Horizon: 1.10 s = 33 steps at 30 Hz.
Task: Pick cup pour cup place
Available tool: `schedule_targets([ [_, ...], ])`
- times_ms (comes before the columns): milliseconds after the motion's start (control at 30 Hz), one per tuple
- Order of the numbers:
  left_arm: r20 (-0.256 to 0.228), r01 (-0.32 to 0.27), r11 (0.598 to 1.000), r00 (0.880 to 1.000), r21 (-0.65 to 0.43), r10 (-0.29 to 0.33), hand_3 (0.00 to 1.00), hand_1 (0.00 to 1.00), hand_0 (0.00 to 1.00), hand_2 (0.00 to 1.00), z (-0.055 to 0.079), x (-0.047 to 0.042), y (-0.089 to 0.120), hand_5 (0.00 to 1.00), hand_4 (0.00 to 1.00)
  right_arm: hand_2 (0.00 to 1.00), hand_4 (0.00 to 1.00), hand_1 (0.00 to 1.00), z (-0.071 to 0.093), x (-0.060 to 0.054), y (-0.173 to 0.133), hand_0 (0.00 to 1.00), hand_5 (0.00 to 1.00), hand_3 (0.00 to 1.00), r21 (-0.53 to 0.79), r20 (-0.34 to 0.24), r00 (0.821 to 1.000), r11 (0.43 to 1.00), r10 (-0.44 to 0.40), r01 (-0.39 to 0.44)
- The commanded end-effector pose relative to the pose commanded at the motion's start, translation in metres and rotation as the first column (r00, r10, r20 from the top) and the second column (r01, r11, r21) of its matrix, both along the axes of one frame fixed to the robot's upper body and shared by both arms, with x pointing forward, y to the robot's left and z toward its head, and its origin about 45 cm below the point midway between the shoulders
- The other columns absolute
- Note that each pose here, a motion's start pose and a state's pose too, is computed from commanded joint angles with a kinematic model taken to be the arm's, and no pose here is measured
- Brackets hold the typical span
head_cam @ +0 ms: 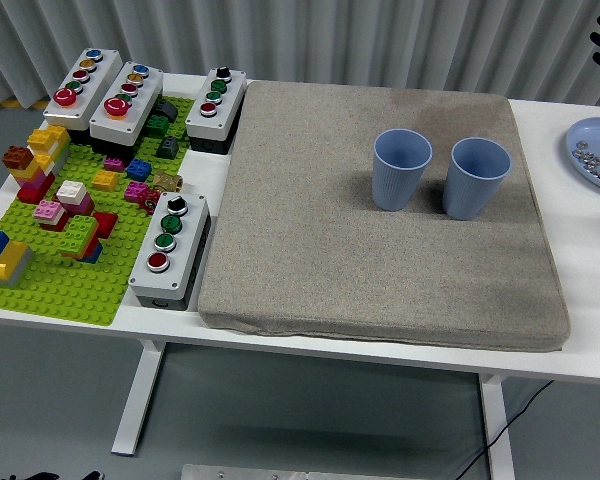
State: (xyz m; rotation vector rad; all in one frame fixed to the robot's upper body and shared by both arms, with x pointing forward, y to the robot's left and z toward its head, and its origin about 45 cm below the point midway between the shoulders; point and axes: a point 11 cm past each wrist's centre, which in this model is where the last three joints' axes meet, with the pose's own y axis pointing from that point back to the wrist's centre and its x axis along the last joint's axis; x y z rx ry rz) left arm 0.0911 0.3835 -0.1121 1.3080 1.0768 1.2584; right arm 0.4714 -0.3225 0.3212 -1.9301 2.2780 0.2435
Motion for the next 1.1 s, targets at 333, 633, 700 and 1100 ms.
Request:
schedule_targets([
  [333, 0.004, -0.002, 1.000, 1.000, 0.002, 0.002, 0.676, 0.765, 0.772, 0.827, 0.0001, 0.0008, -0.0001, 0.998, 0.505, 0.768, 0.819, 0.793, 0.0002, -0.0002, -0.0010, 0.952, 0.998, 0.748, 0.003, 0.001, 1.000, 1.000, -0.002, 0.002],
  [633, 0.005, 0.001, 1.000, 1.000, 0.003, -0.001, 0.676, 0.765, 0.772, 0.827, 0.0005, 0.0022, 0.0006, 0.998, 0.505, 0.768, 0.822, 0.793, 0.0023, 0.0003, -0.0019, 0.953, 0.998, 0.749, 0.008, 0.005, 1.000, 1.000, 0.011, -0.011],
  [700, 0.006, 0.001, 1.000, 1.000, 0.002, -0.001, 0.676, 0.765, 0.772, 0.827, 0.0006, 0.0026, 0.0005, 0.998, 0.505, 0.772, 0.817, 0.793, 0.0028, 0.0005, -0.0016, 0.945, 0.971, 0.750, 0.007, 0.006, 1.000, 1.000, 0.013, -0.013],
  [1100, 0.007, -0.001, 1.000, 1.000, 0.002, 0.001, 0.676, 0.765, 0.772, 0.827, 0.0007, 0.0029, 0.0005, 0.998, 0.504, 0.774, 0.823, 0.795, 0.0044, 0.0002, -0.0051, 0.950, 0.958, 0.750, 0.001, 0.009, 1.000, 1.000, 0.005, -0.005],
])
